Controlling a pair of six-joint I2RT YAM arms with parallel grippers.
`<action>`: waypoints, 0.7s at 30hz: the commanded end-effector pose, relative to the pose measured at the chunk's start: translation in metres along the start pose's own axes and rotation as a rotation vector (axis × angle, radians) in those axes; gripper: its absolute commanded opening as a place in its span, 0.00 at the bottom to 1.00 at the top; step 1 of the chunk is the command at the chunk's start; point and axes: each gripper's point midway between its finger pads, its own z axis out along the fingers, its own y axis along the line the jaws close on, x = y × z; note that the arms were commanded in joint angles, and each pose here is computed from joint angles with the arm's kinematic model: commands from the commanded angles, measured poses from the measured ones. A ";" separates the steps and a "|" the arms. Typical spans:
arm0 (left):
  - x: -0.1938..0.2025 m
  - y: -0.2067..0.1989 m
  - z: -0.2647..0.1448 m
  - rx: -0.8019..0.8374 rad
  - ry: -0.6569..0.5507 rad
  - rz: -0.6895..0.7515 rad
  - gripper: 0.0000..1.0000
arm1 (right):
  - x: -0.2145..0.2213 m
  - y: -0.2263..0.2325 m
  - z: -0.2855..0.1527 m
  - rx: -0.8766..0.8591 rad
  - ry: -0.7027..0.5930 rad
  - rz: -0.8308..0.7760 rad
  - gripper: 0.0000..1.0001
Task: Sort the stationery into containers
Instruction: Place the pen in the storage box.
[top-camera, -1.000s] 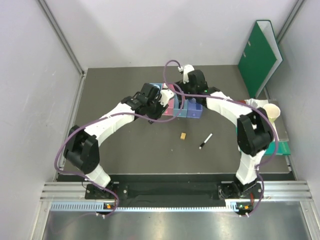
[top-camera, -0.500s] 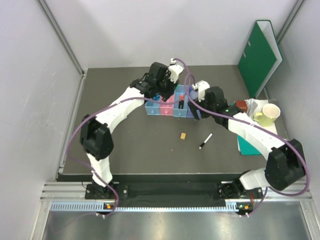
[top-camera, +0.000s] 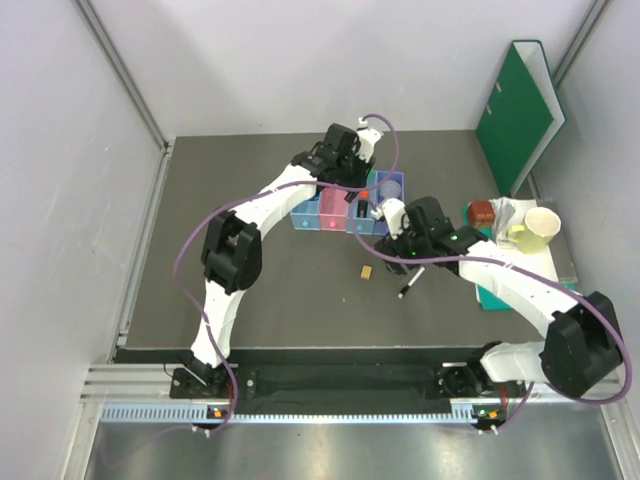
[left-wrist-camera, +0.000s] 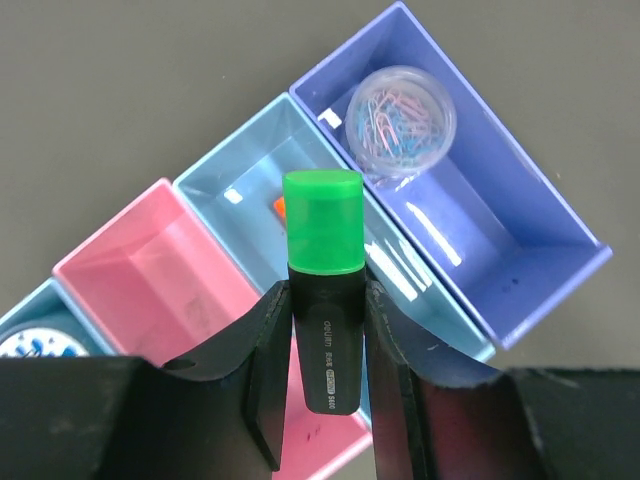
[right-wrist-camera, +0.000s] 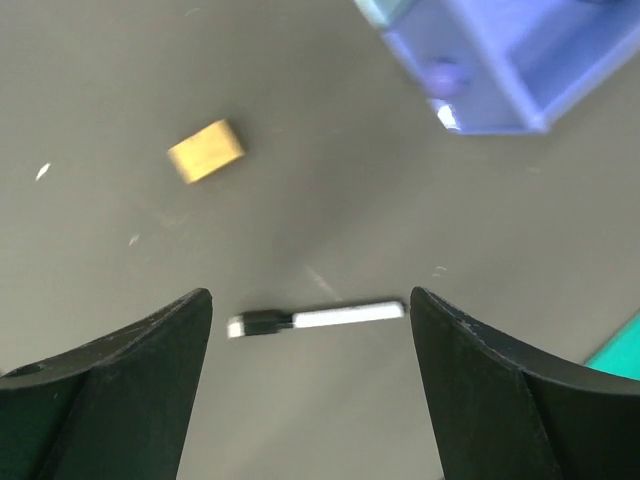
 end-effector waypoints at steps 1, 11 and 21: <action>-0.028 -0.003 0.013 0.019 -0.095 -0.027 0.13 | -0.005 0.022 0.014 -0.077 0.026 -0.088 0.79; -0.009 0.006 0.048 0.006 -0.081 -0.034 0.12 | -0.020 0.049 0.060 -0.142 0.068 -0.101 0.77; 0.013 0.018 0.067 -0.013 -0.052 -0.037 0.17 | -0.034 0.056 0.083 -0.156 0.067 -0.120 0.74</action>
